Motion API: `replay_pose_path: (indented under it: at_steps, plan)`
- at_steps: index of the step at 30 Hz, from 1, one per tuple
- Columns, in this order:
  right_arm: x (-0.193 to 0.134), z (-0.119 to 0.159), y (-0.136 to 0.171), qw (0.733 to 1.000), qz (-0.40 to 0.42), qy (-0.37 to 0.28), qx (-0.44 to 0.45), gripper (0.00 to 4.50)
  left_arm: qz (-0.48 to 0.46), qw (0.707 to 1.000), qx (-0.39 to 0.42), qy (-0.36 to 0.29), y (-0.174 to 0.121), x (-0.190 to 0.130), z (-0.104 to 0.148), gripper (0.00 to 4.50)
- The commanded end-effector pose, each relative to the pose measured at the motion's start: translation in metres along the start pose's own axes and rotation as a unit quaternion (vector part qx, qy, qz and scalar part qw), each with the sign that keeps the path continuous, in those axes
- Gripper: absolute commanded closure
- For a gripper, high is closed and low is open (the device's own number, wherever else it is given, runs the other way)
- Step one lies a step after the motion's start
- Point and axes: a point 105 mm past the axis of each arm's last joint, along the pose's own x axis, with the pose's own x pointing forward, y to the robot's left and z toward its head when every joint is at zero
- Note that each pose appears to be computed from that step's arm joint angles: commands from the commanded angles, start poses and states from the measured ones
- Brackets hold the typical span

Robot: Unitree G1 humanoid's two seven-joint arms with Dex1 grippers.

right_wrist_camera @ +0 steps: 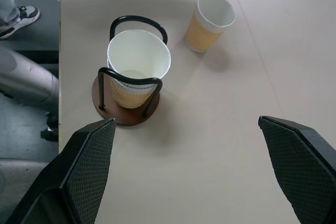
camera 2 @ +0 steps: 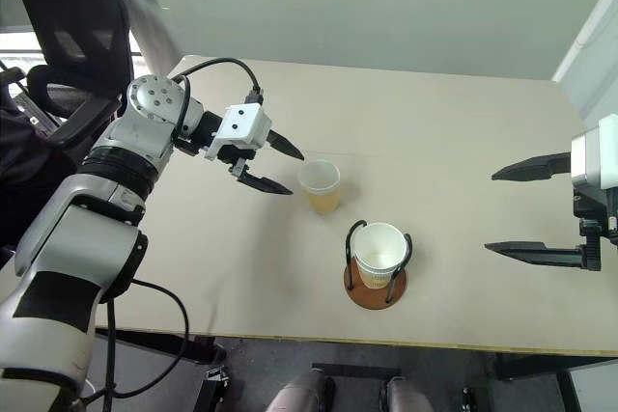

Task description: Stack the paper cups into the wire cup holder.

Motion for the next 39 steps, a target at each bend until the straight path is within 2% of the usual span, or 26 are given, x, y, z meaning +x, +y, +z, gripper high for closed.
replay_pose_path:
  at_steps: [1,5,11,15,22,27,32,34,36,39]
  plan:
    - [-0.005,0.007,-0.002,1.0,-0.008,0.004,-0.019,0.0,-0.008,1.0,0.009,0.014,-0.003,0.003,-0.006,0.89]
    - [-0.005,0.007,0.0,1.0,-0.008,0.007,-0.016,0.0,-0.006,0.999,0.0,0.044,-0.009,0.014,-0.023,0.89]
    - [-0.006,0.007,0.001,1.0,-0.01,0.011,-0.013,0.0,0.014,0.997,0.02,0.075,-0.006,0.031,-0.031,0.89]
    - [-0.006,0.007,0.002,1.0,-0.011,0.014,-0.011,0.0,0.028,0.996,0.033,0.079,0.001,0.035,-0.026,1.81]
    - [-0.008,0.005,0.005,1.0,-0.013,0.017,-0.006,0.0,0.033,0.995,0.044,0.081,0.004,0.03,-0.024,4.44]
    - [-0.007,0.004,0.003,1.0,-0.013,0.017,-0.007,0.0,-0.003,0.997,0.045,0.064,-0.001,0.019,-0.016,4.44]
    - [-0.008,0.003,0.002,1.0,-0.013,0.018,-0.009,0.0,-0.013,0.998,0.053,0.026,0.008,0.0,0.014,4.44]
    - [-0.008,0.003,0.001,1.0,-0.012,0.019,-0.01,0.0,-0.007,0.997,0.068,-0.019,0.016,-0.016,0.052,4.44]
    - [-0.008,0.003,-0.001,1.0,-0.012,0.019,-0.012,0.0,-0.032,0.995,0.078,-0.057,0.01,-0.027,0.086,4.44]
    - [-0.008,0.004,-0.002,1.0,-0.012,0.019,-0.017,0.0,-0.075,0.987,0.107,-0.093,-0.003,-0.036,0.122,4.44]
